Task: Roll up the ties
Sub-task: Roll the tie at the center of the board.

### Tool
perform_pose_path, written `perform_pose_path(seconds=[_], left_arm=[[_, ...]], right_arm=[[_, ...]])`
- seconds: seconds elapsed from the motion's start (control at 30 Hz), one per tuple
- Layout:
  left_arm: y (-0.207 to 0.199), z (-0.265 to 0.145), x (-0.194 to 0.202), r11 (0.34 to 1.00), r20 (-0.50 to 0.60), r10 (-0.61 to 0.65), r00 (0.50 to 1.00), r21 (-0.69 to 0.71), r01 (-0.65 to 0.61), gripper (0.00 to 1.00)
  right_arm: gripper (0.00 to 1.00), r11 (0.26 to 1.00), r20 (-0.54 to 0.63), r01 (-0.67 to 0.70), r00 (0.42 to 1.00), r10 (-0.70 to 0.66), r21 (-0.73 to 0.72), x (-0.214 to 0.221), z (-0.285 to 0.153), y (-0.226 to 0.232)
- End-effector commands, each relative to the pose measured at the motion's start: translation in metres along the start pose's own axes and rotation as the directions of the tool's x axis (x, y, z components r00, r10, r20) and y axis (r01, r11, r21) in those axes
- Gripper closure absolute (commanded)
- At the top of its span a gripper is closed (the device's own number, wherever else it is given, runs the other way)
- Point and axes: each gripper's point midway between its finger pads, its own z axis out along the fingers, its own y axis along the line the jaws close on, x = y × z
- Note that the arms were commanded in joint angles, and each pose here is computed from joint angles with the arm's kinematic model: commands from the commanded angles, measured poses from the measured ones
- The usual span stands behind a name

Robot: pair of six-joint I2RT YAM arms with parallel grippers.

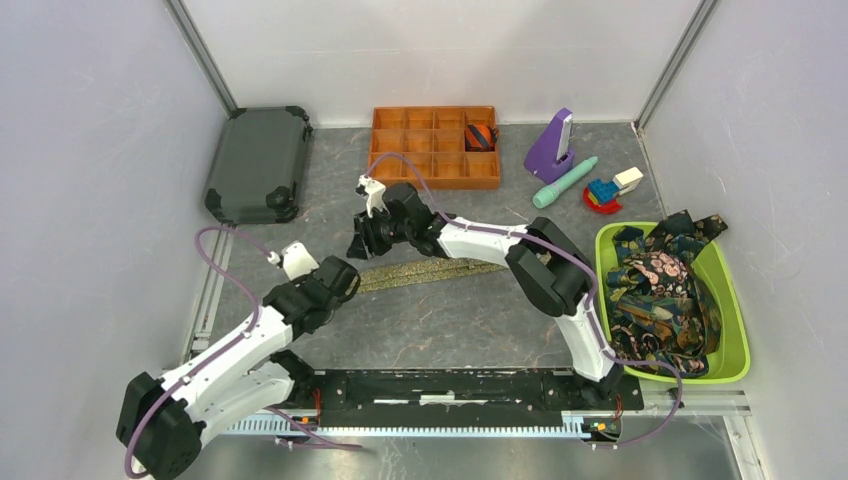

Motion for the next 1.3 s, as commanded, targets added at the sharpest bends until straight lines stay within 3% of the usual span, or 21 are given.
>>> perform_pose_path(seconds=[0.0,0.1,0.2,0.5,1.27], left_arm=[[0.005,-0.012,-0.026,0.998,0.075,0.059,0.995,-0.014,-0.058,0.6],[0.01,-0.015,-0.038,0.995,0.104,0.082,0.991,-0.062,-0.076,0.5],[0.01,-0.014,-0.046,0.994,0.103,0.088,0.991,-0.079,-0.08,0.48],[0.019,0.002,-0.054,1.0,0.053,-0.002,0.999,-0.022,0.004,0.48],[0.014,0.015,-0.047,0.999,0.055,-0.035,0.998,0.032,0.033,0.5]], right_arm=[[0.57,0.999,0.053,-0.02,0.998,0.021,-0.036,-0.011,-0.006,0.035],[0.59,0.999,0.036,-0.028,0.999,0.03,-0.042,-0.001,0.0,0.047],[0.6,0.999,0.026,-0.035,0.999,0.036,-0.042,0.005,0.005,0.054],[0.64,0.999,0.012,-0.037,0.999,0.038,-0.025,0.011,0.013,0.055],[0.7,0.999,-0.046,-0.041,0.998,0.041,0.016,0.046,0.024,0.029]])
